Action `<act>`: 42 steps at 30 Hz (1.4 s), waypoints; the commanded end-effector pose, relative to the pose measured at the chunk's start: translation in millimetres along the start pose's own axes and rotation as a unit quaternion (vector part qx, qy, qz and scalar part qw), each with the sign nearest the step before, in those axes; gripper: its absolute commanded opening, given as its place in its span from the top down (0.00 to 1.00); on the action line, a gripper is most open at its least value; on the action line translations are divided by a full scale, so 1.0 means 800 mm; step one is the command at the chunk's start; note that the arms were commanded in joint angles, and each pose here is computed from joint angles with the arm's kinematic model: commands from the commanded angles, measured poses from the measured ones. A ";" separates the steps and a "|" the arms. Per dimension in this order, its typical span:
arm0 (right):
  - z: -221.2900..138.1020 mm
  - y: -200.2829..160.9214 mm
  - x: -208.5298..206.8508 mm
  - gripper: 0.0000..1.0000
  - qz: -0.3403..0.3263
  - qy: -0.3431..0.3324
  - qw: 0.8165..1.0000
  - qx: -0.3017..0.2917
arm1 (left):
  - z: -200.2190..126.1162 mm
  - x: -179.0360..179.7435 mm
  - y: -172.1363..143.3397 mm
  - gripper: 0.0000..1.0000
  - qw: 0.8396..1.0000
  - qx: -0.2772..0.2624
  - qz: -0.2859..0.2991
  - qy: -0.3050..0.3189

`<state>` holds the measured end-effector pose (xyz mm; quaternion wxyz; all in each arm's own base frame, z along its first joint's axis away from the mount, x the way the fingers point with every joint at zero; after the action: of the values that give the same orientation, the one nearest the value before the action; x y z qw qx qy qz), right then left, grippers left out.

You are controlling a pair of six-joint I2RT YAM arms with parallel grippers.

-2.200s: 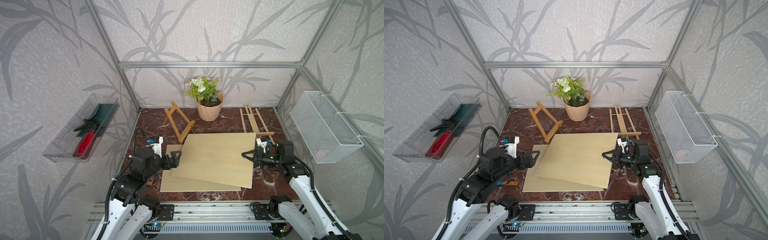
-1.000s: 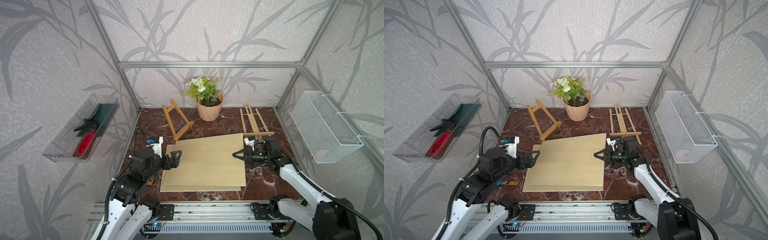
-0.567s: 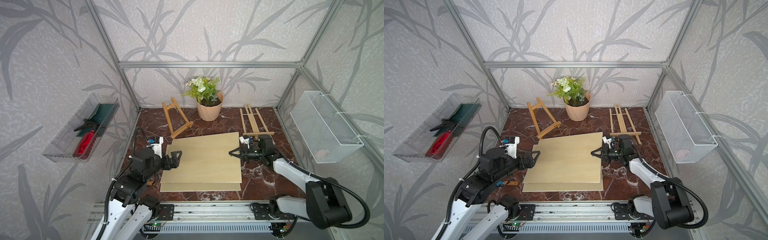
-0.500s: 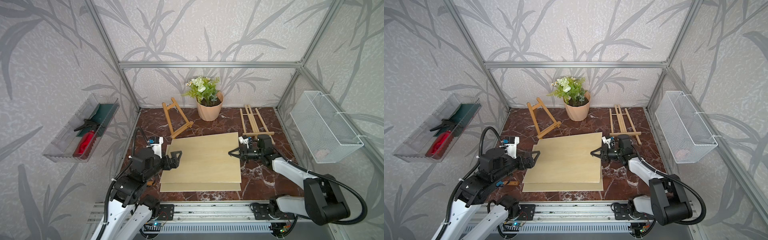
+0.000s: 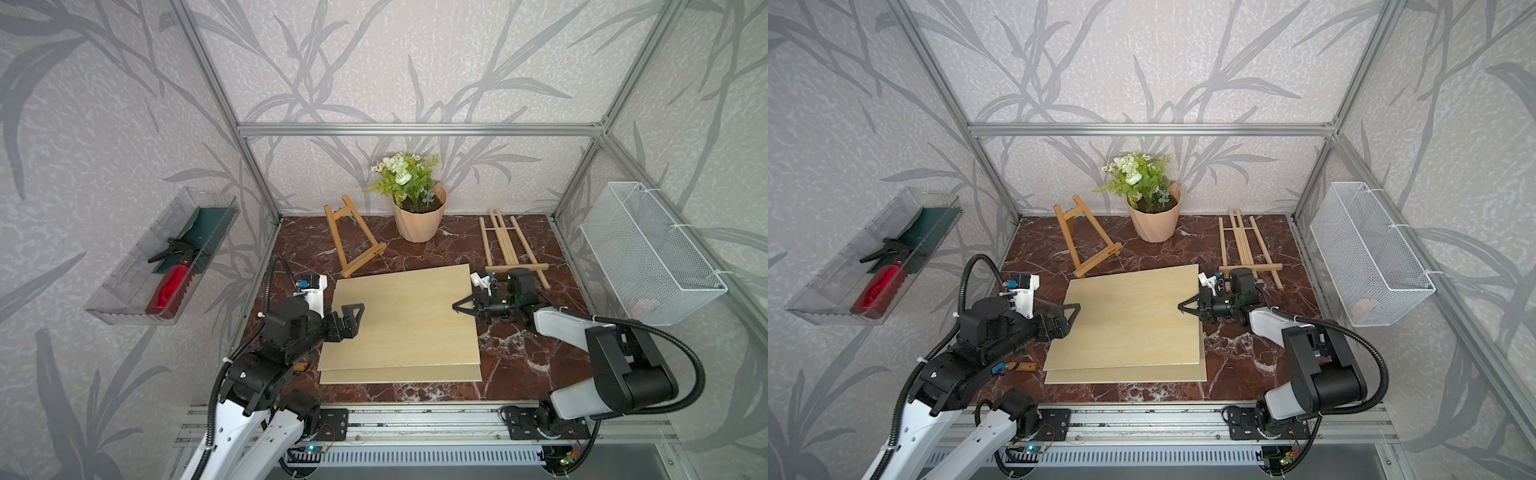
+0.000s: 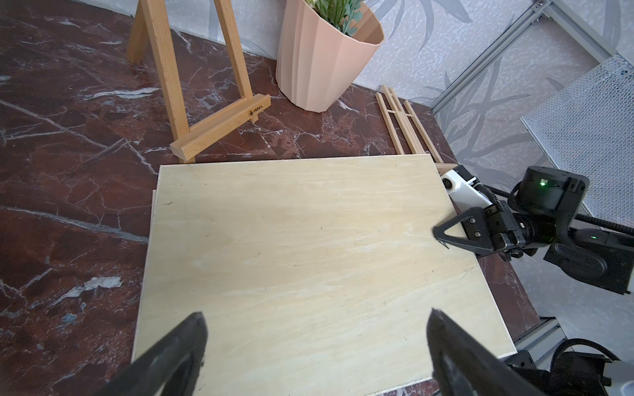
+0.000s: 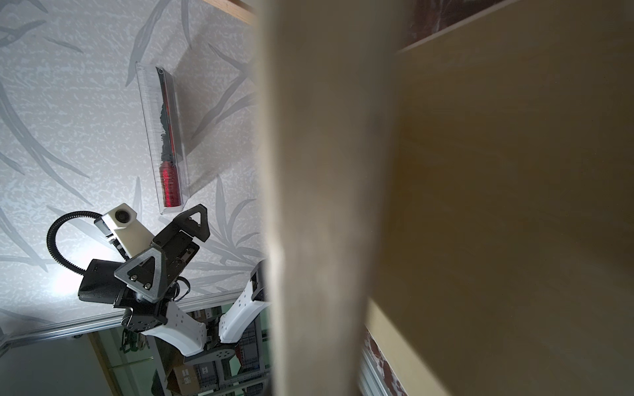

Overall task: Disassemble the easel
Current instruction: Place the drawing board on the drawing board.

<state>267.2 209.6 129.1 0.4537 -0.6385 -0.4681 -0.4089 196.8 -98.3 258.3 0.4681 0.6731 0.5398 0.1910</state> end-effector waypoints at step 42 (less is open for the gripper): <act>-0.025 0.049 -0.113 1.00 0.110 -0.013 0.991 -0.073 | 0.001 0.003 -0.008 0.01 1.000 0.010 0.006 0.009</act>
<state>267.4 186.6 71.9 0.4854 -0.6174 -0.4581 -0.4164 195.7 -98.4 259.1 0.4684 0.6736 0.5375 0.1949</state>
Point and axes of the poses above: each gripper's point midway between its finger pads, its own z axis out along the fingers, its own x axis along the line the jaws close on, y = z × x, the point moved 1 cm from there along -z, back along the fingers, and after that the axes turned 13 degrees about z, right-handed, at the moved point
